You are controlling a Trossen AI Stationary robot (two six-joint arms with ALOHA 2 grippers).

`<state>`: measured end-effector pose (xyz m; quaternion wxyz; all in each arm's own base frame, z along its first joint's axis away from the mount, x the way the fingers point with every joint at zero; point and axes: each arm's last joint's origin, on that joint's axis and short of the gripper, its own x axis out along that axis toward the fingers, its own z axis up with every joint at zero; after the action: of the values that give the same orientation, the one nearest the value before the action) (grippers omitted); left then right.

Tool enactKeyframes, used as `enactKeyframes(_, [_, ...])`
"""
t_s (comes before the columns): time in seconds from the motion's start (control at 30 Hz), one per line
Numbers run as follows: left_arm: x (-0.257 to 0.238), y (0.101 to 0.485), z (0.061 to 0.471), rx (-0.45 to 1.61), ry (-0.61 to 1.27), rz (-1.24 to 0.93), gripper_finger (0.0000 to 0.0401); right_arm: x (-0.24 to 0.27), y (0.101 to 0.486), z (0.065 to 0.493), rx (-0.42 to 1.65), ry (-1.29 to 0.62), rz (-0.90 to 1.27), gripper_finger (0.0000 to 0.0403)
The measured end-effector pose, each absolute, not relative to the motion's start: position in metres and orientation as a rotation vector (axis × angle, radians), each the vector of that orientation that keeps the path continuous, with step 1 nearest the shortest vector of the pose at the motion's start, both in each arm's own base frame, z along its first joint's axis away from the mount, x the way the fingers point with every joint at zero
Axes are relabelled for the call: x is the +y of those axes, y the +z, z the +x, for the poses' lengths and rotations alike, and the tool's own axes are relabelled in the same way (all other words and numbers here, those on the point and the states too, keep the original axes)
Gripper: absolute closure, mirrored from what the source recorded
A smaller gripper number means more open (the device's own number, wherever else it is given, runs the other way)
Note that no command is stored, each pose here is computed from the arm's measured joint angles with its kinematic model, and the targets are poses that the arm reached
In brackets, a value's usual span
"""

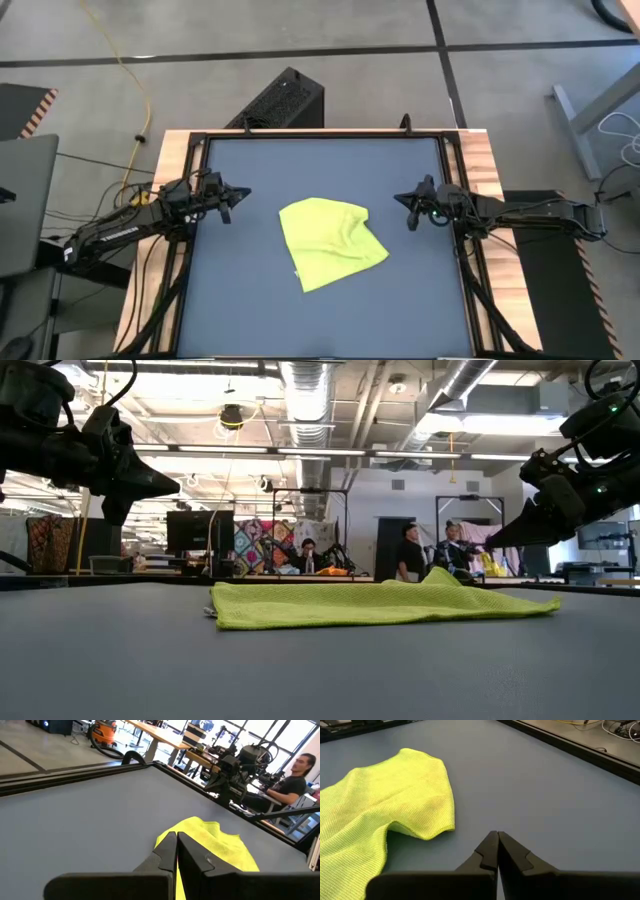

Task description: Roll towel

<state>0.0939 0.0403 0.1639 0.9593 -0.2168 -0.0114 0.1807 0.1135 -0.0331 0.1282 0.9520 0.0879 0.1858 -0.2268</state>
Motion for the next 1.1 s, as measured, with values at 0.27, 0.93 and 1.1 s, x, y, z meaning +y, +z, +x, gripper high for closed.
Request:
enactKeyframes(0.27, [0.0402,0.1639,0.0939,-0.023,0.366,-0.44,0.0401,-0.0332,0.1283,0.1135,0.377,-0.461,0.179,0.0373])
enactKeyframes(0.93, [0.0403,0.164,0.0939,-0.024,0.366,-0.439,0.0401,-0.0331,0.1281,0.1135,0.378,-0.461,0.179,0.0373])
enactKeyframes(1.1, [0.0419,0.1637,0.0933,-0.06,0.424,-0.552,0.0401,-0.0332,0.1281,0.1135,0.378,-0.461,0.179,0.0373])
